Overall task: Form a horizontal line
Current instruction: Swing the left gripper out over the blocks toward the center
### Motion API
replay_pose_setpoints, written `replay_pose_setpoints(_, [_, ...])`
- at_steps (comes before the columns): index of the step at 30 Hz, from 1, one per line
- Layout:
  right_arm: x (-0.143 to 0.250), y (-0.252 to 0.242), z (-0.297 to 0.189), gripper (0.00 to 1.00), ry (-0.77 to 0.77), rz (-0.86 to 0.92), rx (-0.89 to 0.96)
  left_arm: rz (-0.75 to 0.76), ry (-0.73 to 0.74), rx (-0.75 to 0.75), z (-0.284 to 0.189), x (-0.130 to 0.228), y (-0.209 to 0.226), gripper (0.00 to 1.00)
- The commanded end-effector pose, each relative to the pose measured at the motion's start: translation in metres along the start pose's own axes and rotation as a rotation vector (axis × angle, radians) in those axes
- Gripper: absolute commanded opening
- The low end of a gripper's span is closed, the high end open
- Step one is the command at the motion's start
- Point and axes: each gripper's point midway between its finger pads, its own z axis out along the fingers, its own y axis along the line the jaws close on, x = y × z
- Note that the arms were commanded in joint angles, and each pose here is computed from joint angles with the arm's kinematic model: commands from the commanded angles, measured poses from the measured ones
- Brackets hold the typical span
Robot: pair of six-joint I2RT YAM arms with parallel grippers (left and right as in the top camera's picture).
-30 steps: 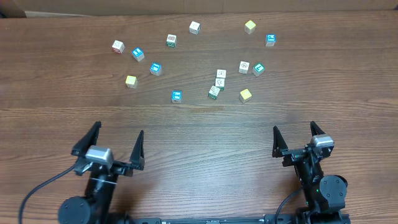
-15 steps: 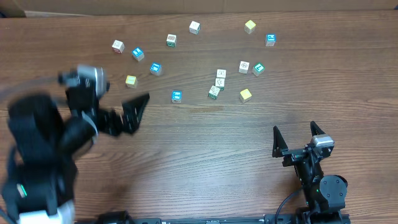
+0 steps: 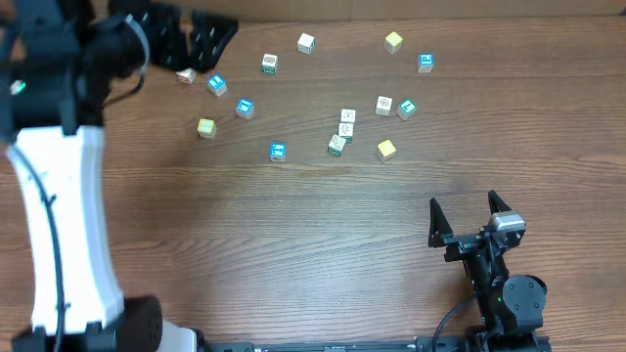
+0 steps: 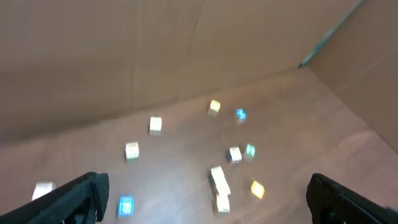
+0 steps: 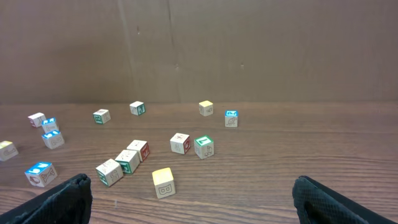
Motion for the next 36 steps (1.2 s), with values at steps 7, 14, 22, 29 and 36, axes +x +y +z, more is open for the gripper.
replay_pose_setpoints(7, [0.001, 0.001, 0.0, 1.0, -0.009, -0.005, -0.003, -0.084, 0.073, 0.149, 0.064, 0.017, -0.005, 0.15])
replay_pose_setpoints(14, [0.001, 0.001, 0.0, 1.0, -0.009, -0.005, -0.003, -0.186, 0.247, 0.198, 0.1, 0.065, -0.01, 0.04])
replay_pose_setpoints(22, [0.001, 0.001, 0.0, 1.0, -0.009, -0.005, -0.003, -0.326, 0.56, 0.25, 0.163, 0.157, -0.036, 0.04])
replay_pose_setpoints(29, [0.001, 0.003, 0.0, 1.0, -0.008, -0.005, -0.01, -0.393, 0.811, 0.134, 0.228, 0.251, -0.06, 0.04])
replay_pose_setpoints(36, [0.001, 0.003, 0.0, 1.0, -0.008, -0.005, -0.01, -0.364, 0.894, 0.106, 0.246, 0.288, -0.081, 0.04])
